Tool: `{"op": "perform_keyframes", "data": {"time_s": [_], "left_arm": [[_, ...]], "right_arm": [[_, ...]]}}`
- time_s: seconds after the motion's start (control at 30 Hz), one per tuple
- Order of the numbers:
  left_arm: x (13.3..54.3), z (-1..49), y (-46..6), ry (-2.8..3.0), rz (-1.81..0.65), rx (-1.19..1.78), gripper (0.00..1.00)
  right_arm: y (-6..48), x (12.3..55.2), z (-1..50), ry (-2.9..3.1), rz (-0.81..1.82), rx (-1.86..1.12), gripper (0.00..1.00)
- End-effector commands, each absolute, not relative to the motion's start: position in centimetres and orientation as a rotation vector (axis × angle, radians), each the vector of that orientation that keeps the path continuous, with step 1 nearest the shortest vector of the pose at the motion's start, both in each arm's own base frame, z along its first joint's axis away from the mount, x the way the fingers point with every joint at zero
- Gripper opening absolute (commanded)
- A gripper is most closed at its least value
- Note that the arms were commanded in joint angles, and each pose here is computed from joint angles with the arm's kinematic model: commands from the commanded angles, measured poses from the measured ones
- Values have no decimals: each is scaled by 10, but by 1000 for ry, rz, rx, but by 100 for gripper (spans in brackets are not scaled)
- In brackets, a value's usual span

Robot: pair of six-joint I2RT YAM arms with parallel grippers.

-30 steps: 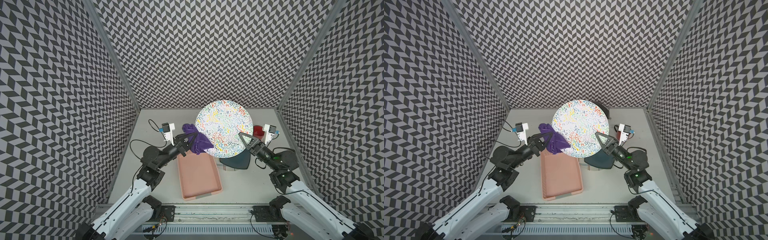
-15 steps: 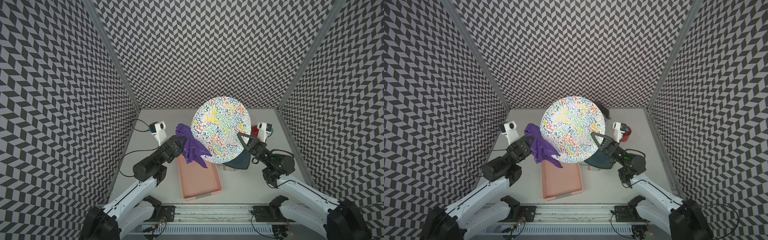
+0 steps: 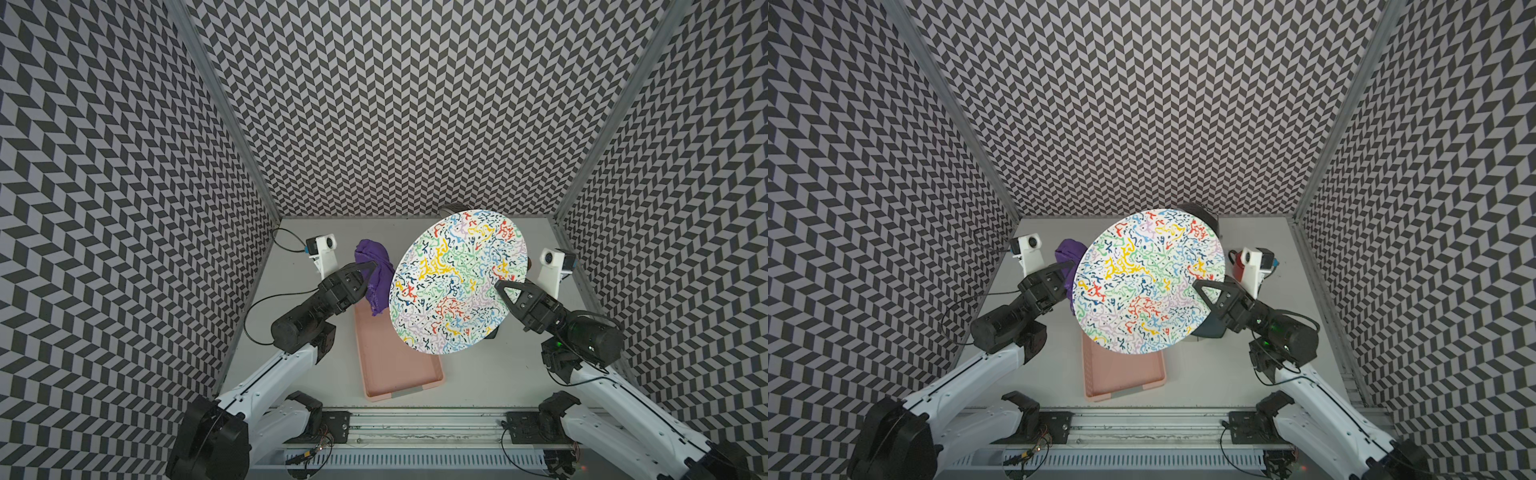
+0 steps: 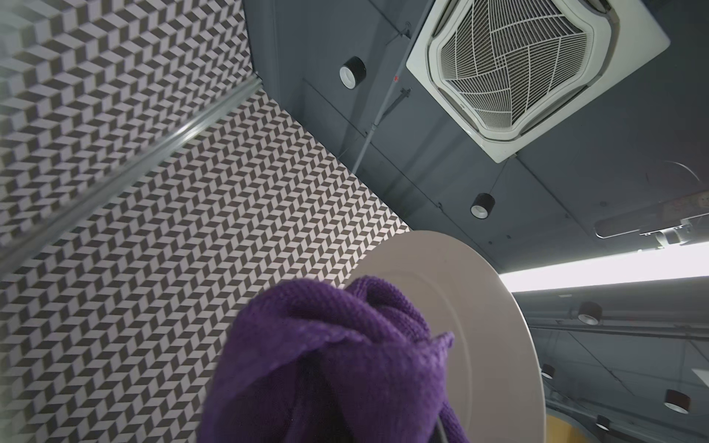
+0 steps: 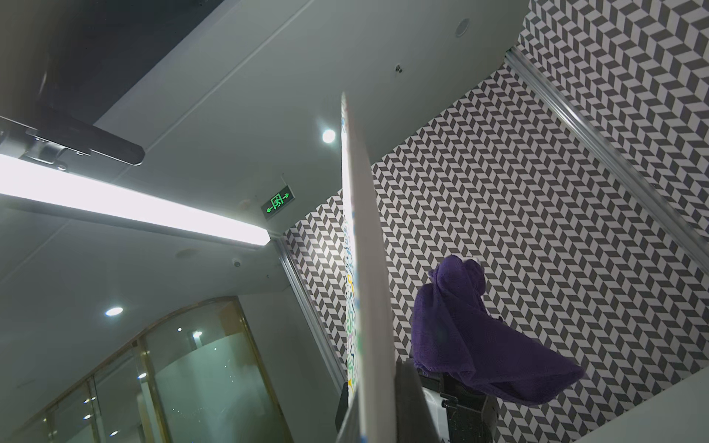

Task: Wipe the wet plate dry
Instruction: Wipe the plate with towel.

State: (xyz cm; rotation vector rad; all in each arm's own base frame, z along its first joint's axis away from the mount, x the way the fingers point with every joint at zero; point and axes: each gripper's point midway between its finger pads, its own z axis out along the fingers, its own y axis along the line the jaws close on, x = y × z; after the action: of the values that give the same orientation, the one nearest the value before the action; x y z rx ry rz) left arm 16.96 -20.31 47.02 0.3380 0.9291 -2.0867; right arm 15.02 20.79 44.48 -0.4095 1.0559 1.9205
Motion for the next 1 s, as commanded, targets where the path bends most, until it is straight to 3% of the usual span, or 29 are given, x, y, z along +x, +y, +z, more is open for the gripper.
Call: {"op": "perform_keyframes", "data": {"time_s": [0.0,0.17,0.33,0.53,0.7,0.83,0.97], "left_arm": [[150,494,-215,828,-2114,422,0],[128,493,-250,797,-2237,471,0],[110,484,-273,790,-2322,514,0],[121,506,-235,715,-2231,500,0],[115,494,-267,791,-2198,511,0],[100,483,-279,799,-2221,553,0],[102,473,-268,856,-2071,521,0]], "right_arm": [[220,151,450,1041,1912,-443,0],[239,151,464,1010,1922,-478,0],[219,164,493,943,1842,-384,0],[231,166,447,1123,1821,-386,0],[262,141,443,1063,1905,-379,0],[258,162,470,1050,1840,-348,0],[223,193,479,1029,1796,-239,0]]}}
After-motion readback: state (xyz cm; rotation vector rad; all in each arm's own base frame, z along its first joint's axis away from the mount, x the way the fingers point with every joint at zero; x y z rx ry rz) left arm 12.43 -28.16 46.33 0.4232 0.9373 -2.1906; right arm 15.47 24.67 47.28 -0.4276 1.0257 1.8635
